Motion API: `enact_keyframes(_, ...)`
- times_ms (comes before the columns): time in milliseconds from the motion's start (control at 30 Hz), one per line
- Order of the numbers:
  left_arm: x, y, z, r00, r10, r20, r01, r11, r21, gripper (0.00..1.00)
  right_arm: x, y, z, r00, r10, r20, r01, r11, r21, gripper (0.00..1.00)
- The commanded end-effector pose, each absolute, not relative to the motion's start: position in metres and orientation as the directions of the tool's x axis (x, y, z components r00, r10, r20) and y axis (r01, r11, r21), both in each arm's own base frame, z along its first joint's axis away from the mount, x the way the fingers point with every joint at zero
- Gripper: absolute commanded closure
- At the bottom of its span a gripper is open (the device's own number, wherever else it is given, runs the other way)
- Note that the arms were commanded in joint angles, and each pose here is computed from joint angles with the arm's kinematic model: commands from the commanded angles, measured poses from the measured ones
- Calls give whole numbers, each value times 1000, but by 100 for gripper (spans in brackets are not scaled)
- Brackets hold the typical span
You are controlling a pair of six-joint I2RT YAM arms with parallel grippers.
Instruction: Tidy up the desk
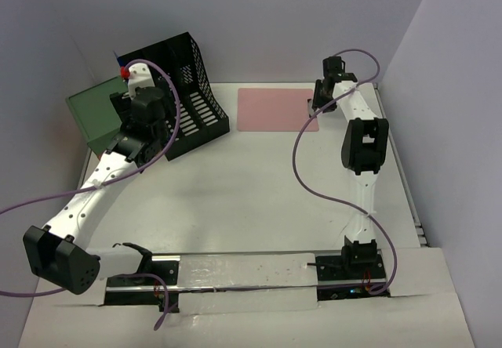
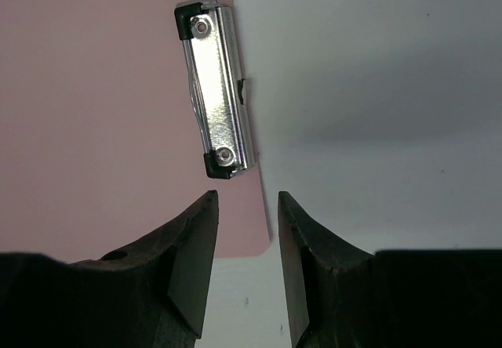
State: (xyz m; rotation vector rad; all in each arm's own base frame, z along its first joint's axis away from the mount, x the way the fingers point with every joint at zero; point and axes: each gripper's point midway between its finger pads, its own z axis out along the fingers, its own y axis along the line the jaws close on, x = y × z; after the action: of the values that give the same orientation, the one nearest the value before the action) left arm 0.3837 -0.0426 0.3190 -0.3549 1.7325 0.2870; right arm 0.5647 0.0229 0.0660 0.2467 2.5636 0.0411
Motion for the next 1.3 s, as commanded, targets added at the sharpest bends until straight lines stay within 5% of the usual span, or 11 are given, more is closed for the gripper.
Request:
enact_keyframes(0, 379, -39, 333, -155, -105, -982, -400, 916, -35, 1, 575, 31, 79, -809, 58, -585, 85, 996, -19, 57)
enact_keyframes(267, 376, -34, 333, -155, -79, -985, -415, 910, -8, 1, 592, 58, 74, -779, -105, -618, -31, 991, -130, 56)
enact_keyframes(800, 376, -30, 328, -162, -52, -985, -428, 904, 23, 1, 573, 57, 9, -877, -130, -463, -64, 986, -154, 56)
enact_keyframes(1267, 379, -35, 320, -182, -47, -982, -404, 914, 31, 1, 602, 63, 119, -694, -154, -704, -50, 985, -166, 58)
